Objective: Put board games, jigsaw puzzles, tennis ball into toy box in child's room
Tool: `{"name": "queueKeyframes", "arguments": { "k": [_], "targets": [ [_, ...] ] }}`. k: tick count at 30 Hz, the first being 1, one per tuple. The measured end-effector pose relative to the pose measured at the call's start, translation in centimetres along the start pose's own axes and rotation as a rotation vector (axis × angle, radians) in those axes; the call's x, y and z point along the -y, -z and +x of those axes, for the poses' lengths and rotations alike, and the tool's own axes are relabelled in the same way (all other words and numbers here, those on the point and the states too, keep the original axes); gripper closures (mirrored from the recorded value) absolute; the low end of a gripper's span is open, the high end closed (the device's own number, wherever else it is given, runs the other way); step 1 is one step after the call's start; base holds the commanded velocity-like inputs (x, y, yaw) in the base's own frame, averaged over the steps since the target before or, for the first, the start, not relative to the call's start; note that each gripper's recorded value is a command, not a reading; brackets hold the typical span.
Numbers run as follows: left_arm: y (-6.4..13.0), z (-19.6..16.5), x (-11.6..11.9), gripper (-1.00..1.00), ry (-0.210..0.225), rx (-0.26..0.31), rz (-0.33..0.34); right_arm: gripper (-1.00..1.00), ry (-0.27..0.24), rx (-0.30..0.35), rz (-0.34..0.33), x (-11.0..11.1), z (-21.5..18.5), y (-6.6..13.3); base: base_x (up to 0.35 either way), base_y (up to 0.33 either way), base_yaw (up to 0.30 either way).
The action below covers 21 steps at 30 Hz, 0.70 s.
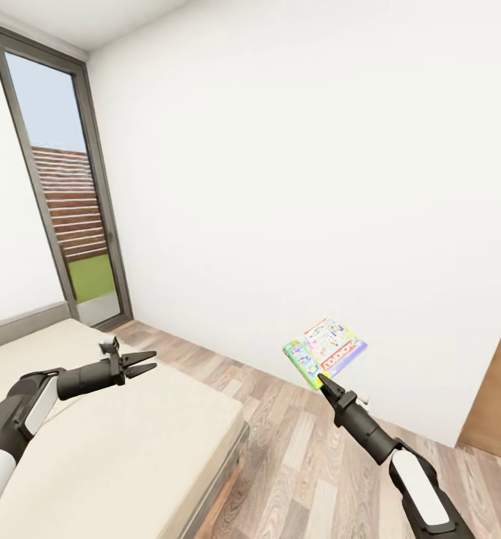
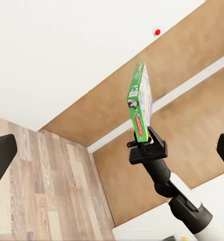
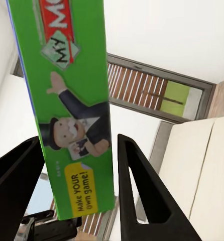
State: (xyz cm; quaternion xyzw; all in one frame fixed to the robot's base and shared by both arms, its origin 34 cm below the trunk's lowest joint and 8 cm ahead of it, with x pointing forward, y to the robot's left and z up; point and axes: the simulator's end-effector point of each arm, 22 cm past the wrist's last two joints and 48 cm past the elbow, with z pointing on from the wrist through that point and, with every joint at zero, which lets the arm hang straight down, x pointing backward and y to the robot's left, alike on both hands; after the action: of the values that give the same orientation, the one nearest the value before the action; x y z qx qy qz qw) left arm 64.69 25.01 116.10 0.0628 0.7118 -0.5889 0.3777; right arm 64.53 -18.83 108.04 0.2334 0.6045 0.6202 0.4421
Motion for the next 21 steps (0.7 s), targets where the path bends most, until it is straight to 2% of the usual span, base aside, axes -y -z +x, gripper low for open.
{"name": "queueKeyframes", "arguments": {
  "k": [21],
  "targets": [
    [0.0, -0.06, 0.0, -1.0, -0.011, 0.003, 0.0, 1.0, 0.004, 0.004, 0.0, -0.03, 0.01, -0.08, 0.0, 0.0, -0.281]
  ]
}}
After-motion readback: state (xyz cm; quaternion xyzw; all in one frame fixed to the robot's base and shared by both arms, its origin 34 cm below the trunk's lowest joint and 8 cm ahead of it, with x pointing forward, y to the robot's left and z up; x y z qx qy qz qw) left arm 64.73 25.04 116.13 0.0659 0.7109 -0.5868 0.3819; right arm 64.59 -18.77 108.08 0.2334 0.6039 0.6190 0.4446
